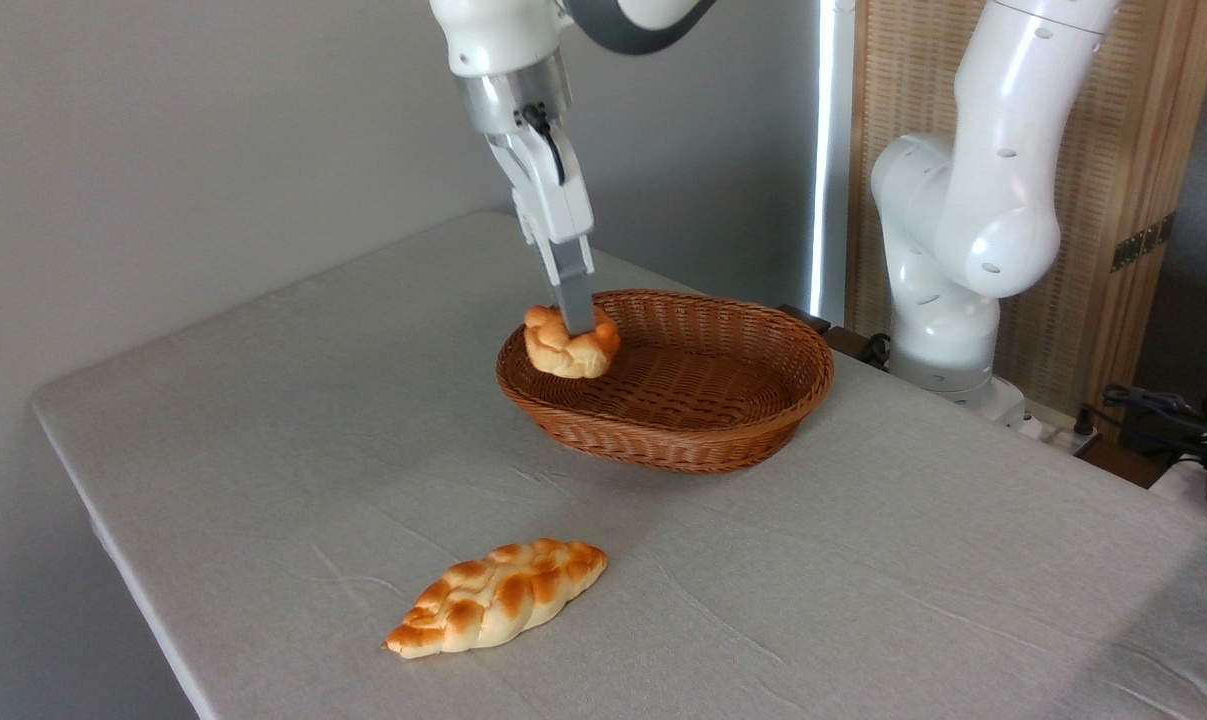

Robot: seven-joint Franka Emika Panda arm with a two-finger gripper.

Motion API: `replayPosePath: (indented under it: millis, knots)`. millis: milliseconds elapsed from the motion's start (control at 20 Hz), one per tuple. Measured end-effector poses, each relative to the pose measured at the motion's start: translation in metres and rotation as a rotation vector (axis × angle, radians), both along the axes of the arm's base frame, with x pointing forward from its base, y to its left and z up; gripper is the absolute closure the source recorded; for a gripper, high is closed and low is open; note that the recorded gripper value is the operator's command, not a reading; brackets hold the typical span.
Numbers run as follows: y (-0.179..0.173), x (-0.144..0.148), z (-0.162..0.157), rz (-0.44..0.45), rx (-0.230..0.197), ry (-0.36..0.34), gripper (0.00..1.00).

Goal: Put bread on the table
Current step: 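Lift the roll out of the basket and carry it beside the basket, then lower the roll onto the table and open the gripper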

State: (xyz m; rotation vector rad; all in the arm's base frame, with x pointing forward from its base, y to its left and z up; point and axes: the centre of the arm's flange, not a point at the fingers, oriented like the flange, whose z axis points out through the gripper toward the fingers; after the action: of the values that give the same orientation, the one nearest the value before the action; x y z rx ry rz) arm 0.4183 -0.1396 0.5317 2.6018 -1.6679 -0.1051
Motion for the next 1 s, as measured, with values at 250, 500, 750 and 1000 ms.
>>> replayPosePath:
  millis: [250,500,750,1000]
  knots:
    - [-0.001,0.042,0.015,0.025,-0.018,-0.108,0.66]
    - [-0.04,0.106,-0.028,-0.014,0.066,-0.125,0.4]
    - [-0.057,0.135,-0.062,-0.031,0.08,-0.15,0.0]
    - [-0.058,0.137,-0.064,-0.034,0.082,-0.149,0.0]
